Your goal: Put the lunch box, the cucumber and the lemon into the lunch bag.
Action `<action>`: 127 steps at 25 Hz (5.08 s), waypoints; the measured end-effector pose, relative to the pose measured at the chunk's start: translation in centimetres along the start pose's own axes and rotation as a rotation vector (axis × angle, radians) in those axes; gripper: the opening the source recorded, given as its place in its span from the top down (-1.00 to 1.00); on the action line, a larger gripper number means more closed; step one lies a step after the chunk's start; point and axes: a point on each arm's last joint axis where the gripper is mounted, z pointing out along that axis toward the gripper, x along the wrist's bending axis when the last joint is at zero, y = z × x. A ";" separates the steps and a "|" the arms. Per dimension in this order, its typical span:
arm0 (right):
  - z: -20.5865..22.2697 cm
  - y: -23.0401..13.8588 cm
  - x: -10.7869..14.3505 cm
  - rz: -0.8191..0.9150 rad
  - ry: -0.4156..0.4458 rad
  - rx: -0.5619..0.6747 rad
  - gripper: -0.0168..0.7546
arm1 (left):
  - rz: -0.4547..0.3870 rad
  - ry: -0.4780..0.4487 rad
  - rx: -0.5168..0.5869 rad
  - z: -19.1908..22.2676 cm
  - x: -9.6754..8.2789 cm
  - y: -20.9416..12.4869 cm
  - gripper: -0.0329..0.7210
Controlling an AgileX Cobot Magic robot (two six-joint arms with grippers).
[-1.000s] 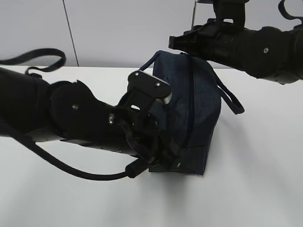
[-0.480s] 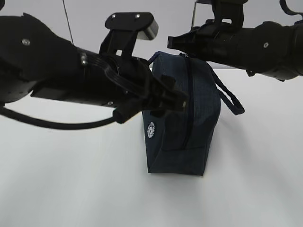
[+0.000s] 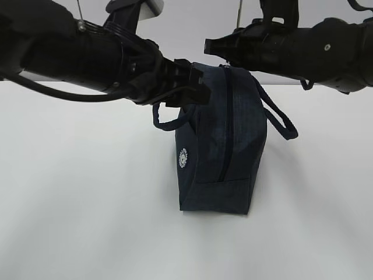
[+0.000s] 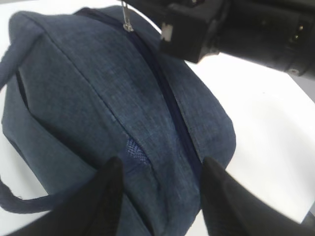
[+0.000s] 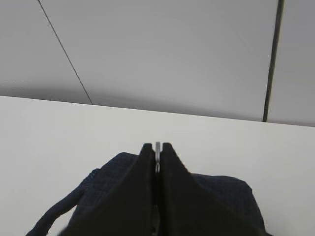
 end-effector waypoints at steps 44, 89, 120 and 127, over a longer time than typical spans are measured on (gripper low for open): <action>0.9 0.8 0.4 0.077 0.012 0.020 0.96 | 0.173 0.003 0.334 3.8 0.8 -0.2 0.86; 9.9 -0.3 -5.9 0.240 0.001 0.288 0.96 | 0.286 0.010 0.456 1.2 -2.0 0.5 -0.09; 9.8 -0.4 -5.8 0.240 0.010 0.310 0.96 | -0.029 0.023 0.468 9.1 3.9 6.4 0.01; 9.8 -0.5 -5.7 0.240 0.014 0.319 0.96 | 0.002 0.045 0.475 9.4 4.3 6.3 0.87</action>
